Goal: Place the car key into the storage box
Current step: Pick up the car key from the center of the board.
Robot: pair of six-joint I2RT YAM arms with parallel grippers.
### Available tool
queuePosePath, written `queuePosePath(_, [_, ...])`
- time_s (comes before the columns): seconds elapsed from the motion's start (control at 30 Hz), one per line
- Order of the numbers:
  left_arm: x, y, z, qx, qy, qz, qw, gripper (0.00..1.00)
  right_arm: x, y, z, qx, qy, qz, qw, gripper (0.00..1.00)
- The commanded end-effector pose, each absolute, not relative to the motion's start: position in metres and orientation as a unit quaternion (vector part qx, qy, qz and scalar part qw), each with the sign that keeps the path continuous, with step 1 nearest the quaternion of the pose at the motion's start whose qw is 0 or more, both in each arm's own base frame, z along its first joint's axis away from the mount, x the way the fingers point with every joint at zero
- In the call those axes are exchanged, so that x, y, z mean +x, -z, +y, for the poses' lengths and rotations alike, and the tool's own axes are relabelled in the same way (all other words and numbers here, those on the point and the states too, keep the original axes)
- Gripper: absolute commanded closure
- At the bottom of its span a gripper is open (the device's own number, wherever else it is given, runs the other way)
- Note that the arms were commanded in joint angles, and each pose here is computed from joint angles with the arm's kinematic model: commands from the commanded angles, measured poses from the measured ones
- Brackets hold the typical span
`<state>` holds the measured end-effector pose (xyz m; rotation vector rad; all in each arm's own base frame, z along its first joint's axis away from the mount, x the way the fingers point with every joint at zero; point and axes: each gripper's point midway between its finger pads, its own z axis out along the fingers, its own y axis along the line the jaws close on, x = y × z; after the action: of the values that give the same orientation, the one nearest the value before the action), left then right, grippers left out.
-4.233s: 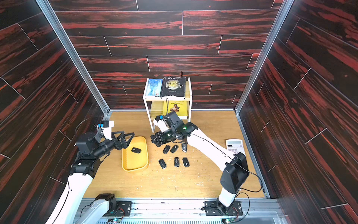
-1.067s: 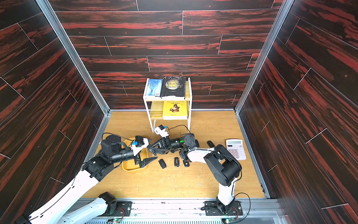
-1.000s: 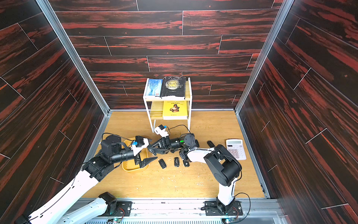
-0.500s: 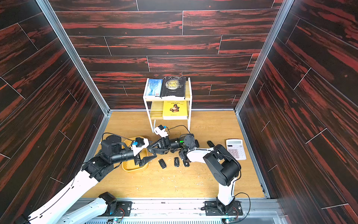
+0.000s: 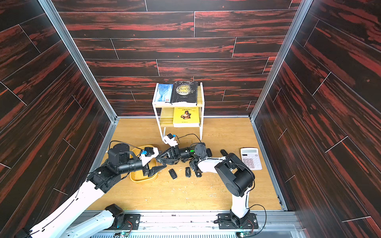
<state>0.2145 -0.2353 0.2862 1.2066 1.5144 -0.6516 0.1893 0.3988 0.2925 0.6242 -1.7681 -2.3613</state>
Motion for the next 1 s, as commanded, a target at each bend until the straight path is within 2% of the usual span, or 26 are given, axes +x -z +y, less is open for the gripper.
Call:
queuePosePath(0.0, [0.21,-0.304,-0.232,0.504,0.27,0.621,0.536,0.45,0.197,-0.3,0.398,0.212,0.794,-0.569,0.04,0.61])
queuePosePath(0.43, [0.21,-0.296,-0.229,0.502,0.262,0.629,0.533,0.48,0.199,-0.302,0.4,0.214,0.796,-0.565,0.04,0.59])
queuePosePath(0.5, [0.21,-0.295,-0.229,0.501,0.261,0.631,0.532,0.48,0.2,-0.301,0.401,0.213,0.796,-0.566,0.04,0.64])
queuePosePath(0.77, [0.216,-0.289,-0.228,0.494,0.252,0.638,0.534,0.49,0.202,-0.295,0.401,0.207,0.799,-0.564,0.046,0.69])
queuePosePath(0.97, [0.22,-0.285,-0.227,0.492,0.246,0.643,0.533,0.49,0.202,-0.297,0.402,0.209,0.802,-0.557,0.048,0.62])
